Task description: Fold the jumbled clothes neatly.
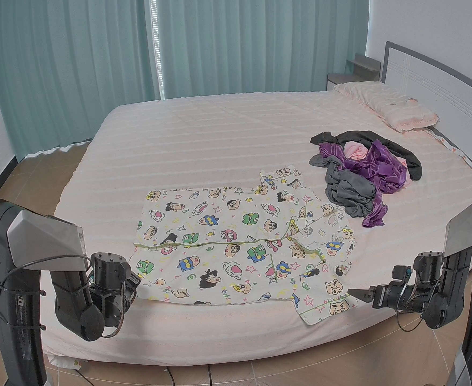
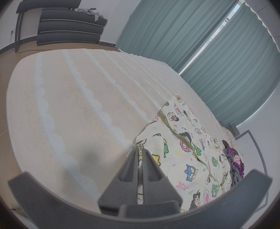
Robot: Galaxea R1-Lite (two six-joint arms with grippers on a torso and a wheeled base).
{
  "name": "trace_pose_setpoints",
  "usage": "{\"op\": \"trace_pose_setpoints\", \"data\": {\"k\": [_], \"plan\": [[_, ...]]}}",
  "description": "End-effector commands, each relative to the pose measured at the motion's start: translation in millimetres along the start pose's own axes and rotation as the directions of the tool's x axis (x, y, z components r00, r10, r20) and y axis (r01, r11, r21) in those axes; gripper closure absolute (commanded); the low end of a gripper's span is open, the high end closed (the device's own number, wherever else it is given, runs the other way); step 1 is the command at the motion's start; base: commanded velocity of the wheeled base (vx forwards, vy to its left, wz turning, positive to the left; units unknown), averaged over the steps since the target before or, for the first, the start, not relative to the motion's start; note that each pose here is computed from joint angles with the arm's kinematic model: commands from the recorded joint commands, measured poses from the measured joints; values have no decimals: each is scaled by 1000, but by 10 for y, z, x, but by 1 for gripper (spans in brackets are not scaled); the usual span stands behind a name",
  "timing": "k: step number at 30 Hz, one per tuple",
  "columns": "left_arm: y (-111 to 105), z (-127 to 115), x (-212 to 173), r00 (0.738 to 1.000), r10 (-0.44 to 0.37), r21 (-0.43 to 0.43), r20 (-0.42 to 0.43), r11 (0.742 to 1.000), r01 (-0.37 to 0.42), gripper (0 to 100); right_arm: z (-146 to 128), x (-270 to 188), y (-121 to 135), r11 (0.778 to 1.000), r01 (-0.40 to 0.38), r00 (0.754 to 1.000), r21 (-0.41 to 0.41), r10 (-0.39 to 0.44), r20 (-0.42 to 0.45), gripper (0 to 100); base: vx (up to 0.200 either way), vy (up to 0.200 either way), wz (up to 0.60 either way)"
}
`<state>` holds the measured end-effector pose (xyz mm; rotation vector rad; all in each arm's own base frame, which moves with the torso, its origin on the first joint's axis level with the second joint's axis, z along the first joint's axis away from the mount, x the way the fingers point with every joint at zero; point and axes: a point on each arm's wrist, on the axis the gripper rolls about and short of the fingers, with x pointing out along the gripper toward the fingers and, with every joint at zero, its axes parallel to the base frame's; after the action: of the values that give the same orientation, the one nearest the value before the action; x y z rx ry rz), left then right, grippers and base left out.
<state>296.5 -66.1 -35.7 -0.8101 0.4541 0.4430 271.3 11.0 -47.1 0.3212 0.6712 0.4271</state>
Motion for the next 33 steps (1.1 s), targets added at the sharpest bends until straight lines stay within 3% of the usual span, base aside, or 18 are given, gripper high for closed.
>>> {"op": "trace_pose_setpoints", "data": {"k": [1, 9, 22, 23, 33], "plan": [[-5, -12, -3, 1000, -2, 2, -3, 1000, 2, 100, -106, 117, 69, 999, -34, 998, -19, 33, -52, 0, 0, 0, 0], [-7, -16, -5, 1000, -3, 5, -4, 1000, 3, 100, -164, 375, 82, 995, -72, 995, -66, 68, -68, 0, 0, 0, 0], [-9, -20, -7, 1000, -4, 6, -4, 1000, 4, 100, -198, 385, 60, 995, -68, 995, -71, 62, -78, 0, 0, 0, 0], [-9, -20, -7, 1000, -4, 6, -4, 1000, 4, 100, -199, 374, 64, 995, -67, 995, -72, 62, -80, 100, 0, 0, 0], [-24, -75, -74, 1000, -13, 52, -22, 999, 14, 100, -243, 156, 132, 997, -57, 993, -51, 52, -108, 100, 0, 0, 0]]}}
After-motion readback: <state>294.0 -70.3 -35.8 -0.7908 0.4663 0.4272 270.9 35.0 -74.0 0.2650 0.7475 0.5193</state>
